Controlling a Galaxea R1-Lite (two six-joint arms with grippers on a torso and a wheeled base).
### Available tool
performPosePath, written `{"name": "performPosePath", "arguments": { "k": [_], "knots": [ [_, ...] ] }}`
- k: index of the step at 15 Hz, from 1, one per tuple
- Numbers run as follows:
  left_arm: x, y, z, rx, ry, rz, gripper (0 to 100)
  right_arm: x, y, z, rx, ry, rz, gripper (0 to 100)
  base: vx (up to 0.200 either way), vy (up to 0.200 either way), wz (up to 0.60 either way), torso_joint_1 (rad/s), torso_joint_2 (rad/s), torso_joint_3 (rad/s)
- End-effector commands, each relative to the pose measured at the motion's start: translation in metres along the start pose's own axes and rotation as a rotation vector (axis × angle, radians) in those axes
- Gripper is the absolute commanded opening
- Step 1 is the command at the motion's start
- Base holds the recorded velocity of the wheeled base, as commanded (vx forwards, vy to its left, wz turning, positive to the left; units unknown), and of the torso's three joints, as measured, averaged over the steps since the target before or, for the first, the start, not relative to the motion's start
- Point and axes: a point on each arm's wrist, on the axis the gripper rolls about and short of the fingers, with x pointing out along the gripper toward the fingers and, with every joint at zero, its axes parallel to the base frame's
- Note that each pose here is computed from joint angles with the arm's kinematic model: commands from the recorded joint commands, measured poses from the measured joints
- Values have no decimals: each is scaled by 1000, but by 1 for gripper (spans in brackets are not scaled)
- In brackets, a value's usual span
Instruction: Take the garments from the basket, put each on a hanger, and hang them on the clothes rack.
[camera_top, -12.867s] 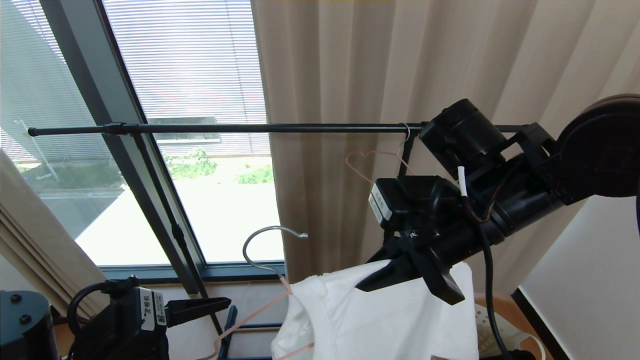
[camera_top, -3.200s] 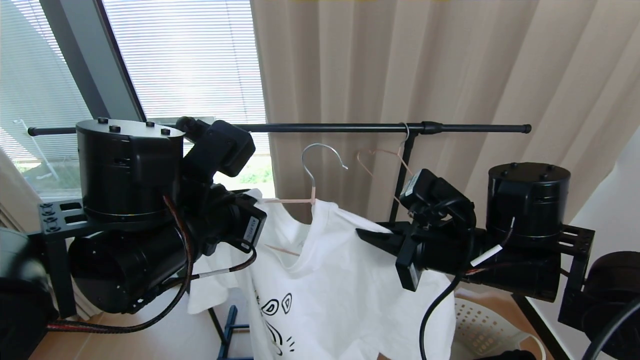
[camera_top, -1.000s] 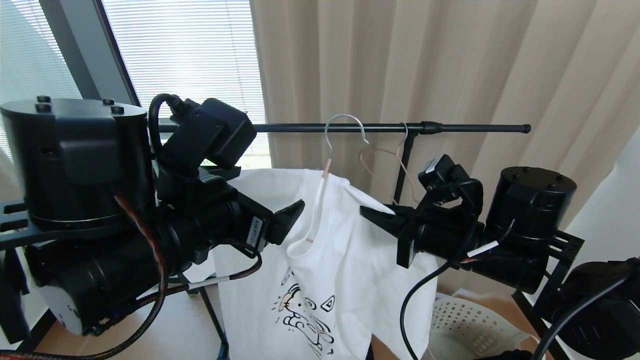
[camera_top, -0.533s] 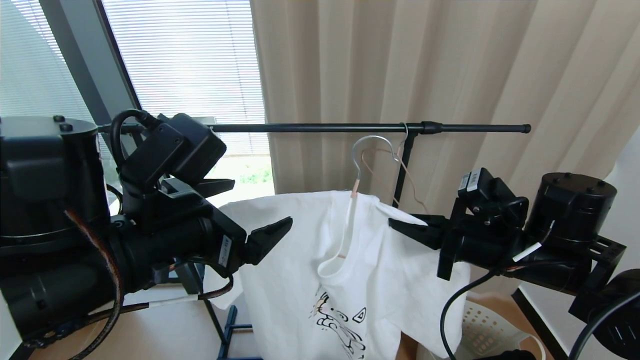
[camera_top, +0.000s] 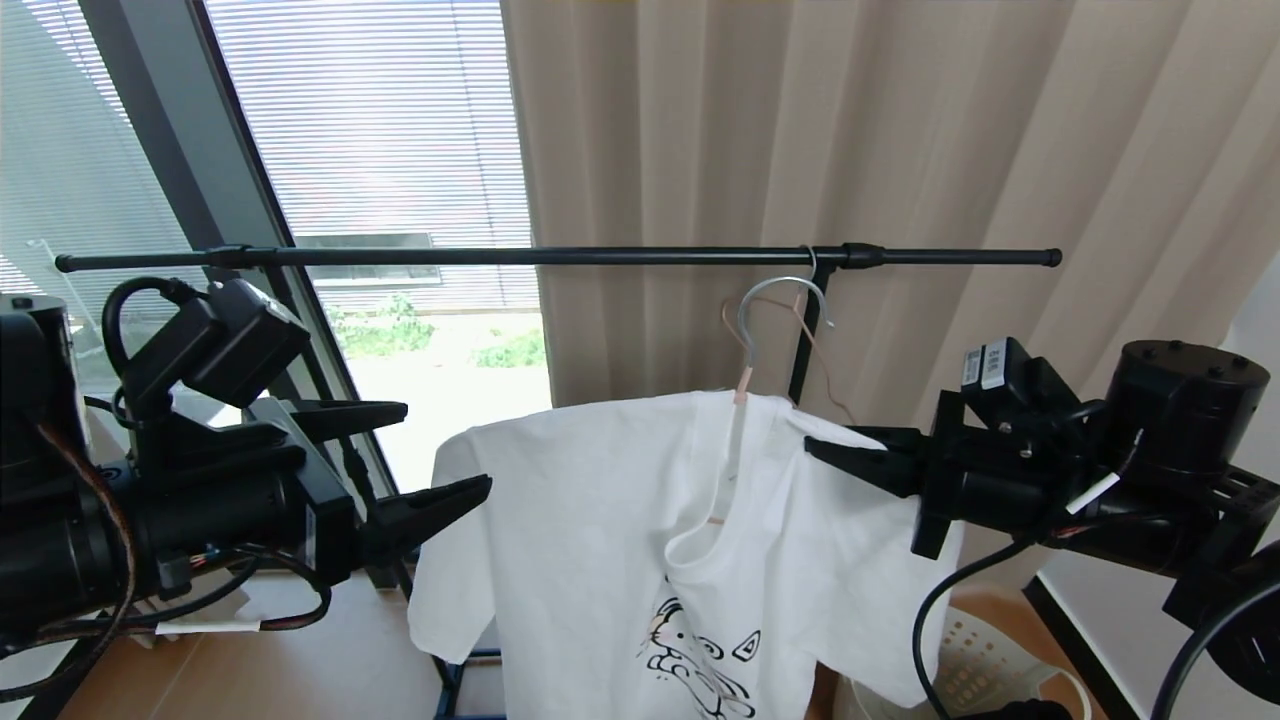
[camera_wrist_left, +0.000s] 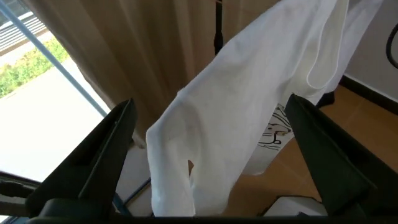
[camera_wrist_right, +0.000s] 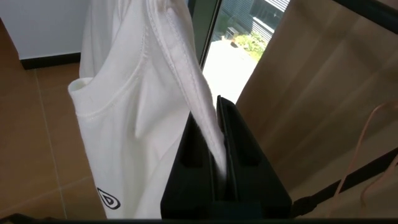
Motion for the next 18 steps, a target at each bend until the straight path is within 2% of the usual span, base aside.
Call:
{"name": "performPosePath", "arguments": {
  "k": [1,6,9,11,15,18],
  "knots": [
    [-5,7,-14,-32,30,10,100,-2,1,1,-2,-2,-1,0,0,0,0,0,0,0],
    [-3,6,-40,-72,101,-13,100,-4,2,3,-7,-7,-1,0,0,0,0,0,0,0],
    [7,14,-53,-104,138,11,100,-8,4,6,-15,-16,-4,0,0,0,0,0,0,0],
    [11,18,-58,-103,125,26,100,-8,5,6,-15,-16,-4,0,0,0,0,0,0,0],
    [20,24,-62,-121,148,37,100,-8,7,6,-28,-16,1,0,0,0,0,0,0,0],
    [29,30,-63,-113,131,48,100,-9,8,5,-32,-13,8,0,0,0,0,0,0,0]
  ]
}}
